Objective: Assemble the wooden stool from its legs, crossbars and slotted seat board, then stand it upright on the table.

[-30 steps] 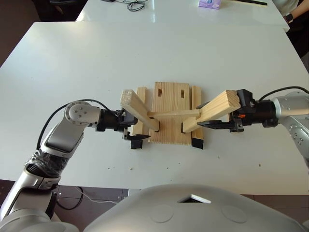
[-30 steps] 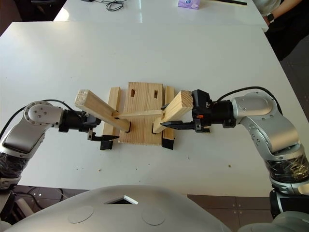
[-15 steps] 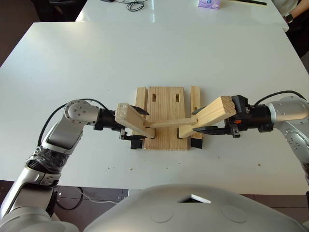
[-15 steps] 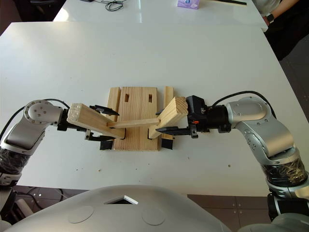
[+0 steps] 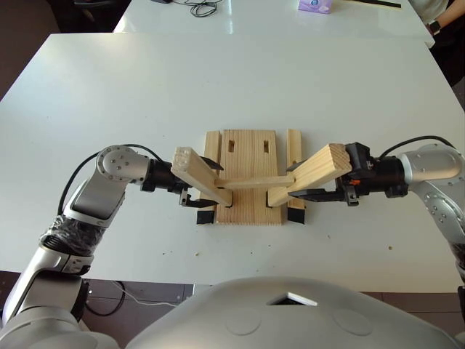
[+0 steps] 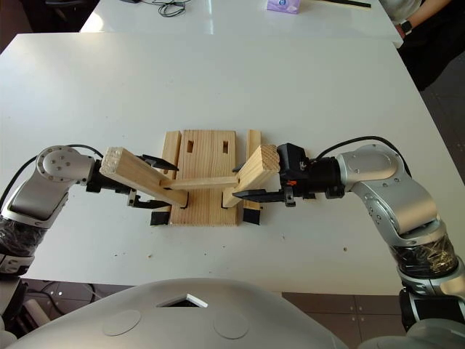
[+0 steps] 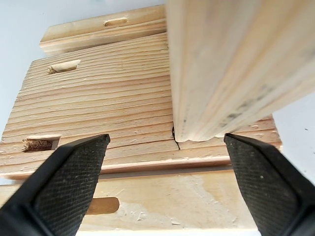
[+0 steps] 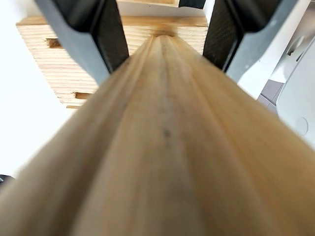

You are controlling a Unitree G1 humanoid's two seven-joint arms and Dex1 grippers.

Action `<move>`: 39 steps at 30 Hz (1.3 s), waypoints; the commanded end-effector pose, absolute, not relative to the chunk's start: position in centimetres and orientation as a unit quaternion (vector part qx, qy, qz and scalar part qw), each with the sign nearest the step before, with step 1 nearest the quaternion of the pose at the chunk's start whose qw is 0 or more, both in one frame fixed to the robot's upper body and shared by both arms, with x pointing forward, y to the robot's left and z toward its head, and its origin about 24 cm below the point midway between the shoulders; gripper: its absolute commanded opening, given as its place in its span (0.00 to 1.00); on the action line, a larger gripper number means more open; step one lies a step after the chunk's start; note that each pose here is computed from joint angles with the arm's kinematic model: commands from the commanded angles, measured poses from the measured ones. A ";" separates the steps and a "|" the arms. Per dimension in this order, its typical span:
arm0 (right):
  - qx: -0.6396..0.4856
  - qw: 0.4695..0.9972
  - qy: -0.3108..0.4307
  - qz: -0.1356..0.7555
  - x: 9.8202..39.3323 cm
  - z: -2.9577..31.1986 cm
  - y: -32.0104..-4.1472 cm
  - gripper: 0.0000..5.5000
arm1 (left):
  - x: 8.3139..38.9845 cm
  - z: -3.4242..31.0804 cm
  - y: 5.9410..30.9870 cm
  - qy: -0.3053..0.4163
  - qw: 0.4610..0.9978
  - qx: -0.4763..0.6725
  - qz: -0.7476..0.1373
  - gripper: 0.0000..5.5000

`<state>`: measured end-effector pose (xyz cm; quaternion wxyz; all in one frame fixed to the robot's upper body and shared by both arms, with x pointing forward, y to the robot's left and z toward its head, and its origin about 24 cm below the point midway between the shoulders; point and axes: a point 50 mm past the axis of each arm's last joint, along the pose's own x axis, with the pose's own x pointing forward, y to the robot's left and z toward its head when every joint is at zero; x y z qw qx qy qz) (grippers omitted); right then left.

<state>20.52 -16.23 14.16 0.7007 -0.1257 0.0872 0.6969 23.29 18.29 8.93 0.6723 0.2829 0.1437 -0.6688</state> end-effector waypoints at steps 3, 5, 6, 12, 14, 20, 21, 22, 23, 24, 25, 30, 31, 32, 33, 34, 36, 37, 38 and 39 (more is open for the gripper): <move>-0.138 0.693 0.124 0.697 20.6 12.9 -16.0 0.37 | 24.2 10.1 17.8 0.108 0.674 0.291 -0.670 0.78; -0.140 0.694 0.125 0.695 20.7 12.8 -16.1 0.37 | 24.7 10.4 17.8 0.104 0.682 0.290 -0.664 0.78; -0.141 0.695 0.126 0.693 20.7 12.7 -16.1 0.37 | 25.0 10.5 17.9 0.103 0.686 0.288 -0.660 0.78; -0.147 0.698 0.129 0.689 21.1 12.4 -15.8 0.37 | 26.0 11.2 18.5 0.097 0.702 0.284 -0.646 0.78; -0.149 0.697 0.131 0.689 21.1 12.3 -15.8 0.37 | 26.7 11.5 18.9 0.094 0.714 0.282 -0.634 0.78; -0.151 0.695 0.134 0.690 21.2 12.2 -15.8 0.37 | 29.2 12.6 20.2 0.087 0.748 0.272 -0.598 0.78; -0.150 0.695 0.134 0.690 21.2 12.2 -15.8 0.37 | 29.7 12.8 20.3 0.086 0.756 0.268 -0.591 0.78; -0.150 0.694 0.135 0.691 21.3 12.2 -15.7 0.37 | 30.2 13.0 20.5 0.083 0.765 0.263 -0.581 0.78; -0.150 0.693 0.135 0.693 21.3 12.2 -15.7 0.37 | 30.6 13.3 20.5 0.081 0.774 0.255 -0.574 0.78; -0.149 0.692 0.136 0.693 21.3 12.2 -15.7 0.37 | 31.1 13.7 20.5 0.076 0.785 0.241 -0.565 0.78; -0.149 0.691 0.137 0.694 21.3 12.2 -15.7 0.37 | 31.6 14.2 20.4 0.069 0.794 0.230 -0.559 0.78; -0.148 0.687 0.140 0.697 21.4 12.1 -15.6 0.37 | 32.8 19.6 17.2 0.004 0.786 0.153 -0.599 0.78; -0.148 0.687 0.141 0.697 21.4 12.1 -15.6 0.37 | 32.7 20.7 16.5 -0.007 0.773 0.137 -0.619 0.78; -0.149 0.687 0.141 0.697 21.4 12.1 -15.6 0.37 | 32.5 21.7 15.7 -0.013 0.758 0.121 -0.641 0.78; -0.149 0.687 0.141 0.698 21.5 12.1 -15.6 0.37 | 32.2 22.5 15.0 -0.017 0.741 0.108 -0.662 0.78; -0.149 0.687 0.140 0.698 21.5 12.1 -15.6 0.37 | 31.8 23.2 14.3 -0.016 0.722 0.098 -0.684 0.75; -0.149 0.687 0.140 0.698 21.5 12.1 -15.4 0.37 | 31.0 24.0 13.2 -0.011 0.686 0.082 -0.723 0.71; -0.148 0.686 0.139 0.698 21.5 12.0 -15.4 0.37 | 30.5 24.1 12.8 -0.004 0.666 0.078 -0.742 0.68; -0.148 0.686 0.139 0.698 21.5 12.0 -15.3 0.37 | 30.0 24.1 12.5 0.003 0.648 0.079 -0.757 0.65; -0.148 0.686 0.138 0.699 21.5 12.0 -15.3 0.37 | 29.6 24.0 12.4 0.011 0.633 0.080 -0.770 0.62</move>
